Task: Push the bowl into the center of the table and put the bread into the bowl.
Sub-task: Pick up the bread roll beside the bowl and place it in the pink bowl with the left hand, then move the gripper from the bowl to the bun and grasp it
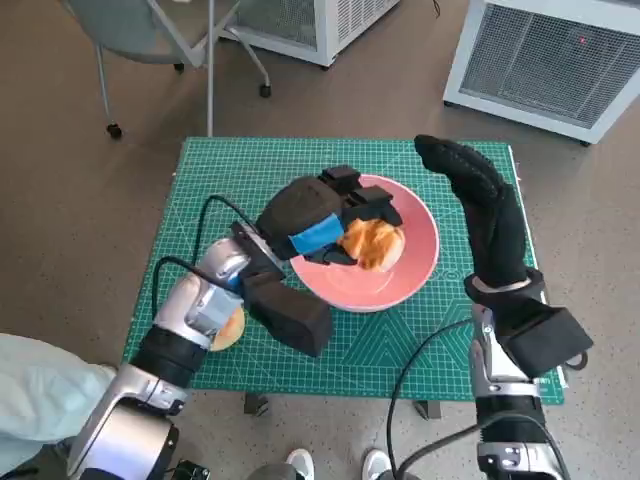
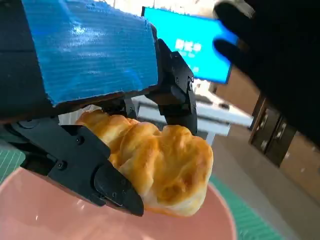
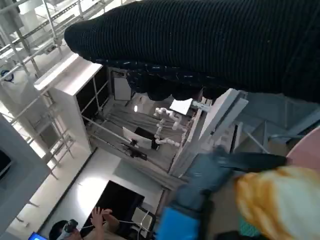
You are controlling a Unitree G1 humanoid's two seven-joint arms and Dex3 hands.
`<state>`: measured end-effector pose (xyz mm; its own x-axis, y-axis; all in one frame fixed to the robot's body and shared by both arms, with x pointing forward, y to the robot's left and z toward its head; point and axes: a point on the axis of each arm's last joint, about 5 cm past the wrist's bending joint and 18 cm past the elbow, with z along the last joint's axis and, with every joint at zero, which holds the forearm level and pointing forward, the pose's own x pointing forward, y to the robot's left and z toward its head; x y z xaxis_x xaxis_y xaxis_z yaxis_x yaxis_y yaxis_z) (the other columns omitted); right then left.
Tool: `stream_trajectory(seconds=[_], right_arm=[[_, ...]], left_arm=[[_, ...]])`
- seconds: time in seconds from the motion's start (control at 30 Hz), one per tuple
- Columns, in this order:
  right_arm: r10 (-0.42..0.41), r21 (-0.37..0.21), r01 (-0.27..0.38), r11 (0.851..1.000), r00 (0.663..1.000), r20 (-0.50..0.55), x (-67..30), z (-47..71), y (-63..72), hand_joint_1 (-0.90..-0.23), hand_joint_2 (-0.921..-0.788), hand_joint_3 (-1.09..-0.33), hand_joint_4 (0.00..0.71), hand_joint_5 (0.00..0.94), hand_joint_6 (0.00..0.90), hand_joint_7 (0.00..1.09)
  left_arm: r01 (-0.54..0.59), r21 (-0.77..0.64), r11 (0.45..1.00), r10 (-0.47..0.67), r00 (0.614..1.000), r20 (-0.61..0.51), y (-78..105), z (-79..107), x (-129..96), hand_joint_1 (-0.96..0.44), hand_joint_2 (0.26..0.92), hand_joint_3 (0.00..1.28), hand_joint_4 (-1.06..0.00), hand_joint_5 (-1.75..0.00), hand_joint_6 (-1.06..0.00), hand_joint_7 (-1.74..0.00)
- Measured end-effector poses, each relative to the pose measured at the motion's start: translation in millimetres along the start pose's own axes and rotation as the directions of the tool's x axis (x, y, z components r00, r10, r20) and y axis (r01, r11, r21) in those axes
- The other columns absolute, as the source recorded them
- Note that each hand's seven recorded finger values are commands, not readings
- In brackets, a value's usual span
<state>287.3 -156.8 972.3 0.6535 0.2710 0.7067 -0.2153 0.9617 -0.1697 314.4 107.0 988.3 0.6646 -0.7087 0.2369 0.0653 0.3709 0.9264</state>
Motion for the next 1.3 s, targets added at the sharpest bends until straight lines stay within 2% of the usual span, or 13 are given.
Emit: stream_trajectory(seconds=[0.03, 0.07, 0.1, 0.17, 0.27, 0.4, 0.5, 0.63, 0.77, 1.0, 1.3], right_arm=[[-0.001, 0.0, 0.001, 1.0, 1.0, -0.001, -0.3, 0.1, 0.0, -0.706, -0.921, -0.806, 0.167, 0.0, -0.001, 0.5], [-0.001, 0.0, 0.001, 1.0, 1.0, -0.001, -0.6, 0.4, -0.1, -0.706, -0.921, -0.806, 0.167, 0.0, -0.001, 0.5], [-0.002, 0.0, 0.002, 1.0, 1.0, -0.001, -0.7, 0.5, -0.1, -0.708, -0.921, -0.805, 0.167, 0.0, -0.001, 0.5], [-0.003, 0.002, 0.003, 1.0, 1.0, 0.0, -0.9, 0.8, 0.2, -0.711, -0.921, -0.801, 0.167, 0.0, -0.001, 0.5], [-0.005, 0.005, 0.005, 1.0, 1.0, -0.001, -0.9, 1.0, 0.3, -0.714, -0.921, -0.795, 0.167, 0.0, -0.001, 0.5], [-0.012, 0.011, 0.012, 1.0, 1.0, -0.001, -1.5, 1.0, 0.0, -0.713, -0.921, -0.791, 0.166, 0.0, -0.001, 0.51], [-0.013, 0.013, 0.013, 1.0, 1.0, -0.002, -1.9, 0.8, 0.2, -0.713, -0.921, -0.79, 0.166, 0.0, -0.001, 0.51], [-0.016, 0.014, 0.016, 1.0, 1.0, -0.004, -2.3, 0.6, 0.9, -0.713, -0.921, -0.788, 0.167, 0.001, -0.001, 0.51], [-0.018, 0.016, 0.018, 1.0, 1.0, -0.004, -2.2, 0.5, 1.6, -0.712, -0.921, -0.787, 0.167, 0.001, -0.001, 0.51], [-0.018, 0.019, 0.018, 1.0, 1.0, -0.007, -2.4, -0.2, 2.8, -0.704, -0.921, -0.788, 0.167, 0.0, -0.001, 0.51], [-0.017, 0.029, 0.018, 0.999, 0.999, -0.028, -2.6, -4.1, 4.6, -0.694, -0.921, -0.787, 0.168, 0.001, -0.001, 0.51]], left_arm=[[0.003, 0.001, 1.0, -0.003, 1.0, -0.002, -0.5, -0.3, 0, -0.13, 0.921, 0.17, -0.52, -1.0, -0.54, -1.32], [0.007, 0.002, 1.0, -0.007, 1.0, -0.004, -0.5, -0.4, 0, -0.17, 0.921, 0.18, -0.52, -0.88, -0.53, -1.34], [0.009, 0.002, 1.0, -0.009, 1.0, -0.006, -0.4, -0.5, 0, -0.19, 0.894, 0.18, -0.48, -0.64, -0.47, -1.2], [0.024, 0.007, 1.0, -0.024, 1.0, -0.012, 0.8, -0.8, 0, -0.18, 0.846, 0.09, -0.35, -0.27, -0.4, -0.61], [0.053, 0.023, 0.998, -0.052, 0.998, -0.018, 4.7, -1.3, -2, -0.25, 0.819, 0.03, -0.23, -0.09, -0.36, -0.25], [0.083, 0.042, 0.996, -0.082, 0.996, -0.021, 12.6, -1.8, -7, -0.38, 0.813, 0.01, -0.16, -0.02, -0.33, -0.09], [0.089, 0.023, 0.996, -0.089, 0.996, -0.018, 20.5, -2.8, -14, -0.45, 0.819, 0.01, -0.13, -0.01, -0.32, -0.06], [0.074, -0.07, 0.995, -0.075, 0.997, -0.009, 32.1, -6.2, -24, -0.6, 0.89, 0.06, -0.08, 0.0, -0.3, -0.03], [0.062, -0.159, 0.985, -0.062, 0.998, 0.004, 43.4, -10.7, -37, -0.67, 0.914, 0.13, -0.06, 0.0, -0.28, -0.01], [0.044, -0.204, 0.978, -0.045, 0.999, -0.001, 67.8, -19.5, -67, -0.71, 0.92, 0.18, -0.05, 0.0, -0.29, -0.01], [0.001, -0.176, 0.984, -0.014, 0.997, -0.072, 101.1, -26.5, -111, -0.71, 0.921, 0.08, -0.08, -0.01, -0.31, -0.02]])
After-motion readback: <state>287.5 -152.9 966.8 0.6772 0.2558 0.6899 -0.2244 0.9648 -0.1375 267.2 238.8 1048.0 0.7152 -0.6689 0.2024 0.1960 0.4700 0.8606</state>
